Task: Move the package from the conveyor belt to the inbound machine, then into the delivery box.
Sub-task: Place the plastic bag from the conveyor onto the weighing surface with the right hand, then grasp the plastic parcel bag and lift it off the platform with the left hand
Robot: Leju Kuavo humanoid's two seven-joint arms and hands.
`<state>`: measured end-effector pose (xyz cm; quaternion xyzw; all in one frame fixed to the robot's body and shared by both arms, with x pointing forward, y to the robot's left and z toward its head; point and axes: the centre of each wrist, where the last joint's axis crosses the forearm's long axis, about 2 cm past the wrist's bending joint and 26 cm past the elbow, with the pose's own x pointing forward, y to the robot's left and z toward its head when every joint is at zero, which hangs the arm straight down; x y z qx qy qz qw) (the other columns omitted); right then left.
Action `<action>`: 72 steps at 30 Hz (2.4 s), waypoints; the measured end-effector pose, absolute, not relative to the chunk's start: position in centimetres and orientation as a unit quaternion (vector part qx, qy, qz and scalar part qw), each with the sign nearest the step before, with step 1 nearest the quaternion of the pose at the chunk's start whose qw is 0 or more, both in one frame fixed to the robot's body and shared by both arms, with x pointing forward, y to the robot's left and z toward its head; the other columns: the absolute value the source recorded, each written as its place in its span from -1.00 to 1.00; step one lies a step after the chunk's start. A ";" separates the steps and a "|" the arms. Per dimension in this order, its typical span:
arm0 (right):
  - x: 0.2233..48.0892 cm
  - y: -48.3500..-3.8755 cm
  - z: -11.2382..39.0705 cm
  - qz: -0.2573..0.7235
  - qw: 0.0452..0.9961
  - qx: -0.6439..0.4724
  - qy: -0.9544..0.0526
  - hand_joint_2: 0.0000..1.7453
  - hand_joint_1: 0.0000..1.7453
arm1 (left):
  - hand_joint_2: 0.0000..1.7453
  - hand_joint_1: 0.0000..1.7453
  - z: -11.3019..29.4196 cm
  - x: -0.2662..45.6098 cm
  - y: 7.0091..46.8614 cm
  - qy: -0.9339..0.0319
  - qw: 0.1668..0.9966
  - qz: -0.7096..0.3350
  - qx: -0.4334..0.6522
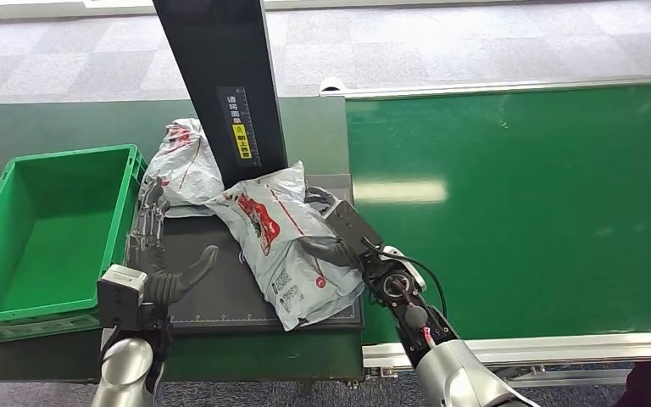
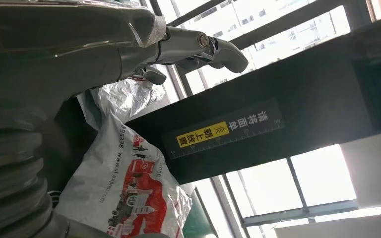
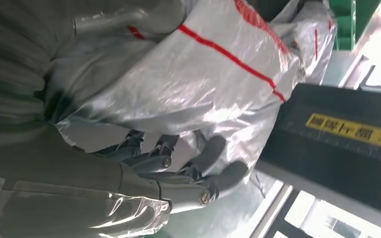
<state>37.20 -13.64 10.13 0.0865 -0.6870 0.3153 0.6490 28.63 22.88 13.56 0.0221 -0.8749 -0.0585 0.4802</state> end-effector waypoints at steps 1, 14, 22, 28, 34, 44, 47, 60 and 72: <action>37.2 -14.2 10.0 0.309 0.648 0.081 -0.691 1.00 -1.00 | 1.00 -1.00 13.6 28.8 22.8 -0.874 0.480 -0.073 0.031; 36.0 -19.9 9.9 0.244 0.626 0.030 -0.740 1.00 -1.00 | 1.00 -1.00 14.3 31.5 20.7 -0.854 0.455 -0.229 0.108; 35.6 -21.0 10.1 0.230 0.615 0.020 -0.754 1.00 -1.00 | 1.00 -1.00 14.2 32.0 20.0 -0.841 0.445 -0.279 0.125; 34.7 -21.8 10.7 0.200 0.592 0.021 -0.781 1.00 -1.00 | 1.00 -1.00 14.5 33.3 18.3 -0.797 0.404 -0.409 0.186; 33.6 -21.7 12.4 0.165 0.559 0.040 -0.812 1.00 -1.00 | 1.00 -1.00 13.5 36.2 17.3 -0.726 0.373 -0.526 0.240; 32.4 -20.9 12.6 0.158 0.537 0.055 -0.827 1.00 -1.00 | 1.00 -0.10 12.2 40.1 19.0 -0.615 0.362 -0.652 0.255; 32.3 -20.7 12.8 0.158 0.529 0.046 -0.832 1.00 -1.00 | 1.00 1.00 12.5 40.7 19.0 -0.582 0.344 -0.686 0.268; 32.2 -20.2 13.3 0.155 0.519 0.041 -0.840 1.00 -1.00 | 1.00 1.00 13.1 41.6 19.4 -0.579 0.329 -0.702 0.253; 32.2 -20.2 13.3 0.155 0.519 0.039 -0.840 1.00 -1.00 | 1.00 1.00 12.8 41.3 19.9 -0.623 0.302 -0.673 0.262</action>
